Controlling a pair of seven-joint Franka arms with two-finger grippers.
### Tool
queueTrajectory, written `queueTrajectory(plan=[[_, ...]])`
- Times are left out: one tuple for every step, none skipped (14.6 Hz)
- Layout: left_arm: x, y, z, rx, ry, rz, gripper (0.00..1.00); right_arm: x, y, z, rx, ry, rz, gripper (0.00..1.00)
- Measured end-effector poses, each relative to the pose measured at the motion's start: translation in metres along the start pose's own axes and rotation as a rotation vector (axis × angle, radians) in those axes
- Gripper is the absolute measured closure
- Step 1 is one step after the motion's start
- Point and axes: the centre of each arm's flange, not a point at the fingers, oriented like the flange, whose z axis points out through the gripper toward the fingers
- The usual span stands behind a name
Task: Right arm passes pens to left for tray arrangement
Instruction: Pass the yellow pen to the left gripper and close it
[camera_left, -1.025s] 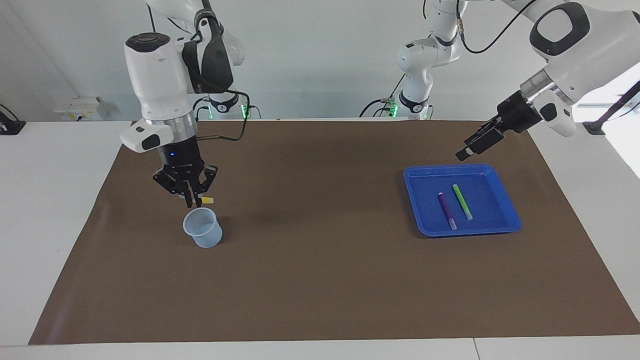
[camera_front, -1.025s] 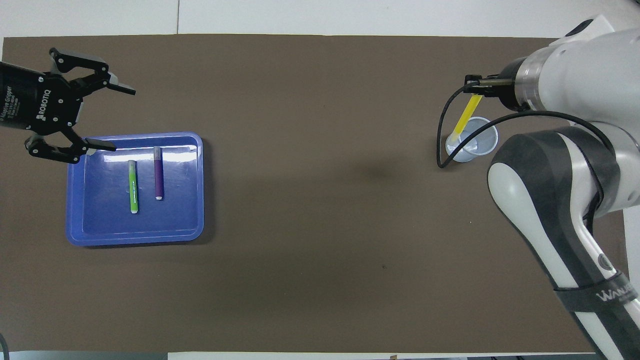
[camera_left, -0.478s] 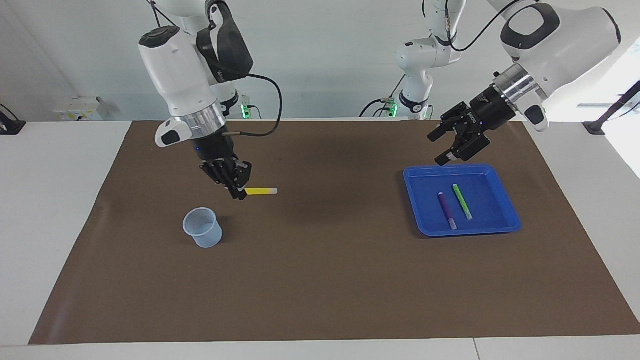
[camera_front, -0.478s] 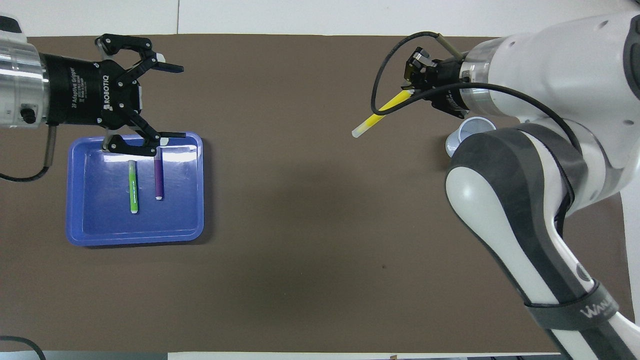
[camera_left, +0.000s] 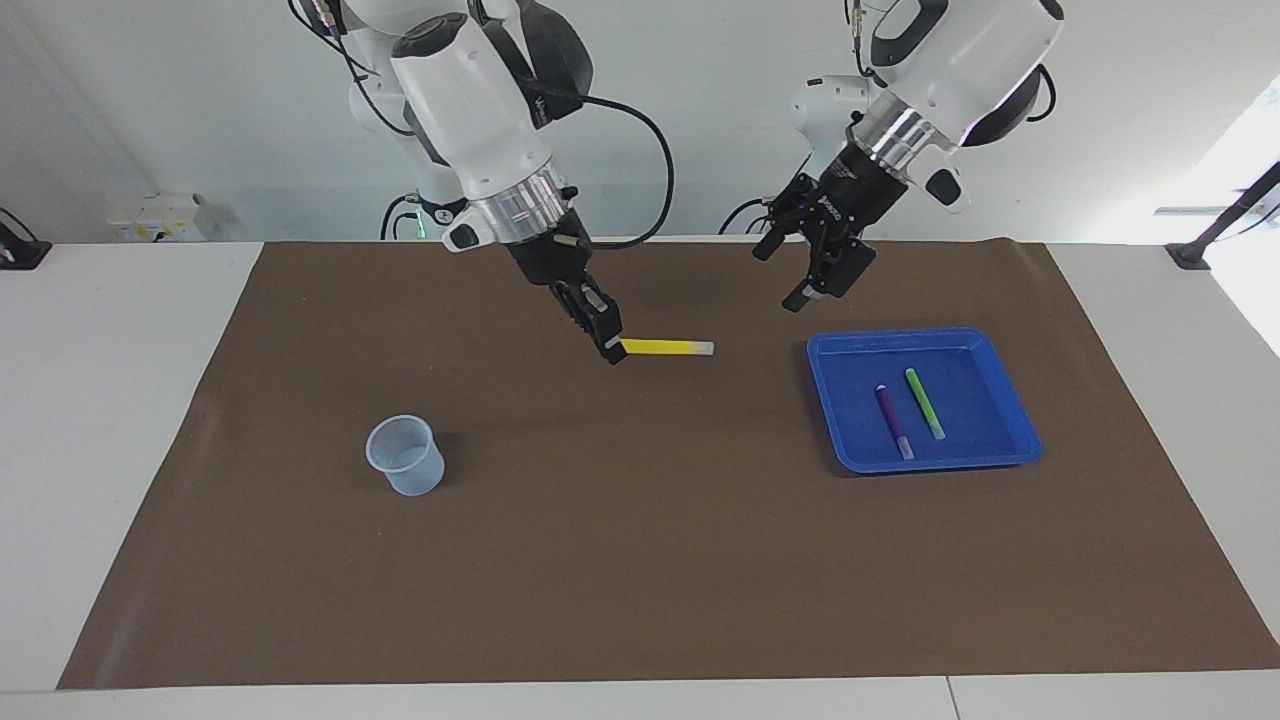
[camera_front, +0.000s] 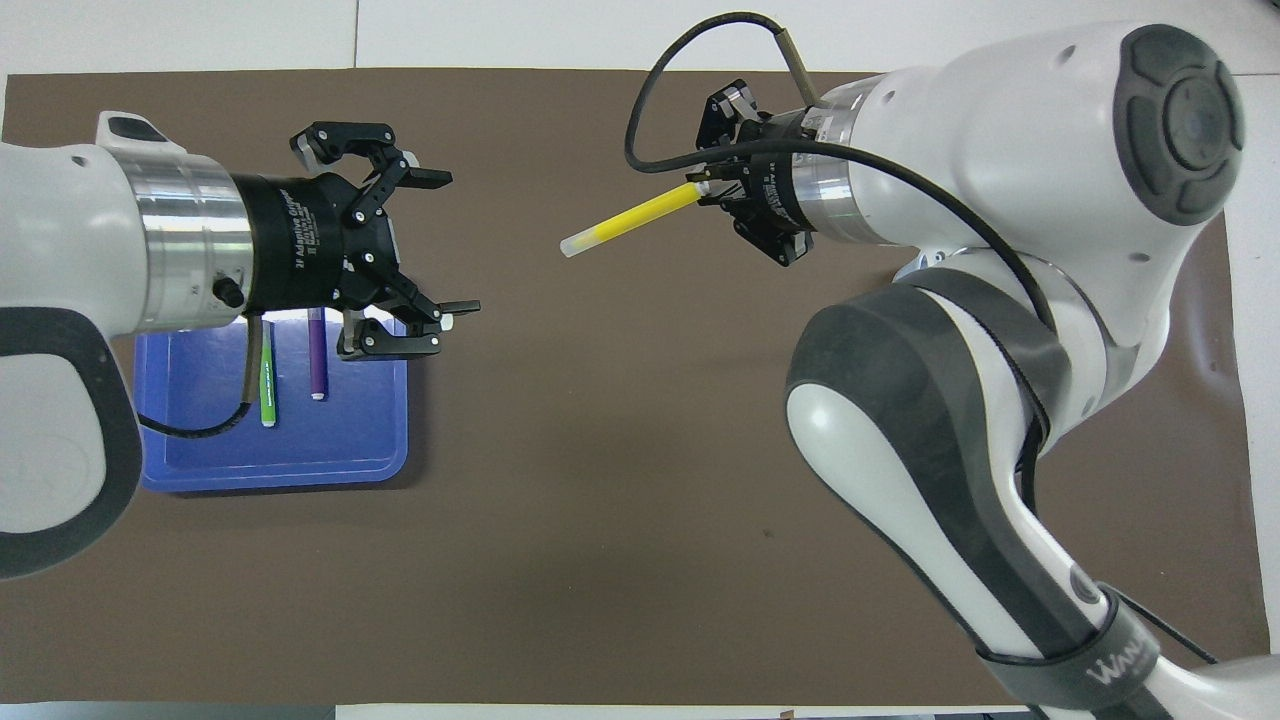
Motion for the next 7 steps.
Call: queueTrajectory(plan=[[-0.01, -0.01, 0.008, -0.004, 0.011, -0.001, 0.0, -0.012, 0.0, 0.002, -0.002, -0.014, 0.034, 0.84], [-0.016, -0.017, 0.014, -0.01, 0.021, 0.0, 0.0, -0.022, 0.0, 0.003, -0.004, -0.025, 0.053, 0.84], [-0.021, -0.023, 0.019, -0.023, 0.04, 0.009, 0.0, -0.031, 0.0, 0.004, -0.006, -0.036, 0.064, 0.84], [-0.024, -0.028, 0.022, -0.035, 0.061, 0.017, 0.0, -0.039, 0.0, 0.004, -0.008, -0.044, 0.069, 0.84], [-0.025, -0.031, 0.025, -0.044, 0.075, 0.018, 0.0, -0.046, 0.001, 0.005, -0.01, -0.051, 0.071, 0.84], [-0.024, -0.032, 0.027, -0.049, 0.086, 0.017, 0.0, -0.05, 0.001, 0.005, -0.01, -0.054, 0.067, 0.84], [-0.023, -0.032, 0.028, -0.054, 0.097, 0.019, 0.0, -0.052, 0.001, 0.005, -0.011, -0.055, 0.063, 0.84]])
